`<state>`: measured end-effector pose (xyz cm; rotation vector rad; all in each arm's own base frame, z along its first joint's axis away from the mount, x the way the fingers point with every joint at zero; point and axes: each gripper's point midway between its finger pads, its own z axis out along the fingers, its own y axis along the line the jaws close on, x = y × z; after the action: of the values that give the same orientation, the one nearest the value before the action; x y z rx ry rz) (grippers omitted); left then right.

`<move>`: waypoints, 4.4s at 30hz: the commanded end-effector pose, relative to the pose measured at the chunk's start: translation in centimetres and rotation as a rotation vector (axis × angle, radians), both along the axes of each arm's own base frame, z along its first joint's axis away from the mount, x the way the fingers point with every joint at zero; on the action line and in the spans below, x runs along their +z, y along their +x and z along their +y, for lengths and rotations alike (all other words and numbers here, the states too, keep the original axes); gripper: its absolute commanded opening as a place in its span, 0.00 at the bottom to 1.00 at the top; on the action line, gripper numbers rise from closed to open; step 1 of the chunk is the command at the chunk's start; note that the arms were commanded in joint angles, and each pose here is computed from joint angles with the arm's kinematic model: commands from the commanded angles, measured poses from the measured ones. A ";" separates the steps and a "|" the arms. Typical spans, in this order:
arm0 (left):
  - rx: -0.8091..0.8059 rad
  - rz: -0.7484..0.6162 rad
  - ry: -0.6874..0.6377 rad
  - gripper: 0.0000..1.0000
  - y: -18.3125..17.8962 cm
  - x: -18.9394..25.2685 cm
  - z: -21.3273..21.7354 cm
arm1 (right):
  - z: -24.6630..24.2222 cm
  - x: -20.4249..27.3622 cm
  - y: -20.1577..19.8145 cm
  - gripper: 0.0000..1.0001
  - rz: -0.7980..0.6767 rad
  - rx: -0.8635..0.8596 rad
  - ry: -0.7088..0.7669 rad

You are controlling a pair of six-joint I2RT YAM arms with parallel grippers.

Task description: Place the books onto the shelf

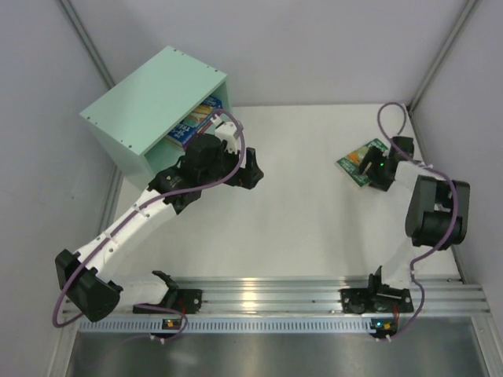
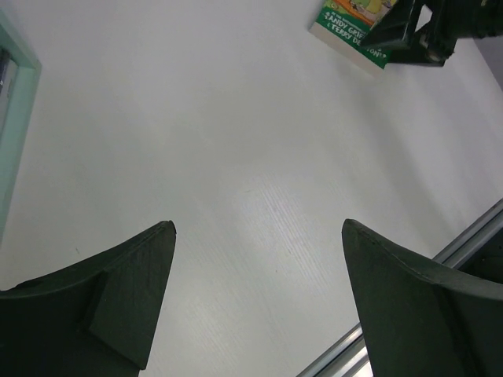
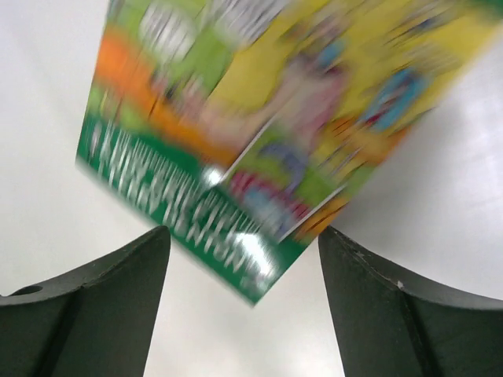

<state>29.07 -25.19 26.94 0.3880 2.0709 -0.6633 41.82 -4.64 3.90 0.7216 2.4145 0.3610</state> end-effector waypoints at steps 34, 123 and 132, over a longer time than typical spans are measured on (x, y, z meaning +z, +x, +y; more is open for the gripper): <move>0.079 0.000 0.077 0.90 -2.2 -1.8 3.9 | -3.8 0.2 12.2 0.65 -0.030 0.180 -0.194; 0.213 0.491 -0.096 0.47 -5.6 -21.2 -6.4 | 24.0 -0.9 -18.1 0.55 -0.108 0.600 0.158; 0.216 0.517 -0.066 0.51 -5.5 -21.6 -6.7 | 24.1 -1.6 -18.2 0.47 -0.084 0.595 0.164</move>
<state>22.78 -31.22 4.37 -0.0440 2.5391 -0.7489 24.18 18.88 2.80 0.0489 2.4807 0.7982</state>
